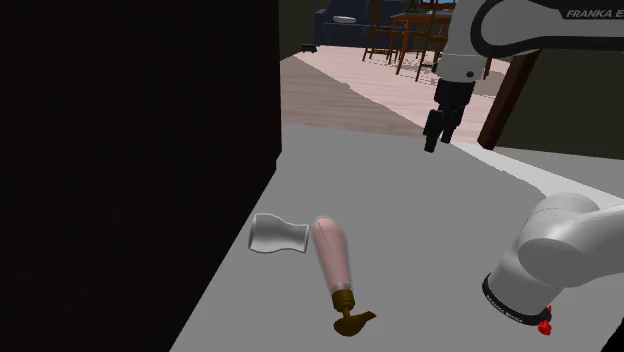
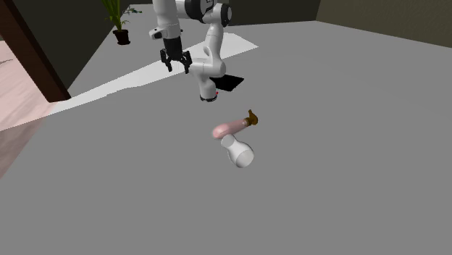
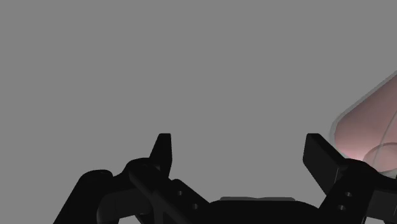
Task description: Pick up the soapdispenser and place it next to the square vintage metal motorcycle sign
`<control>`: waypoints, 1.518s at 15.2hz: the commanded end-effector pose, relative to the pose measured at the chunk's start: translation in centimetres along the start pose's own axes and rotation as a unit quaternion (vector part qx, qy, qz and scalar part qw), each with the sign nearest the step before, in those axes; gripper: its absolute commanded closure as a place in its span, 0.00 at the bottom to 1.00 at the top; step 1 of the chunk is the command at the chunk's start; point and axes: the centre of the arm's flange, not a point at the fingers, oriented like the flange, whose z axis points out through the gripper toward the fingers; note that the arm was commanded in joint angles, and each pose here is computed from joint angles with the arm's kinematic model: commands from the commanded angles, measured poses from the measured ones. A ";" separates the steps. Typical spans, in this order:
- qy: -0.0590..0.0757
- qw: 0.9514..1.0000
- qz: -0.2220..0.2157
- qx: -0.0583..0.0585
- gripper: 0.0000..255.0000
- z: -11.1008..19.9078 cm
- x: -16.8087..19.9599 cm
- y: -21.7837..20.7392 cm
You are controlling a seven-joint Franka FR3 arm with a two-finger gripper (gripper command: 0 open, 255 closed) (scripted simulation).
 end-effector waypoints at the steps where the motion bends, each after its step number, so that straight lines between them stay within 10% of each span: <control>1: 0.000 1.000 0.000 0.000 0.00 0.0 0.0 0.0; 12: 0.052 0.994 0.098 -0.016 0.00 7.3 -4.4 -12.9; 23: 0.103 0.975 0.195 -0.031 0.00 15.3 -5.5 -26.0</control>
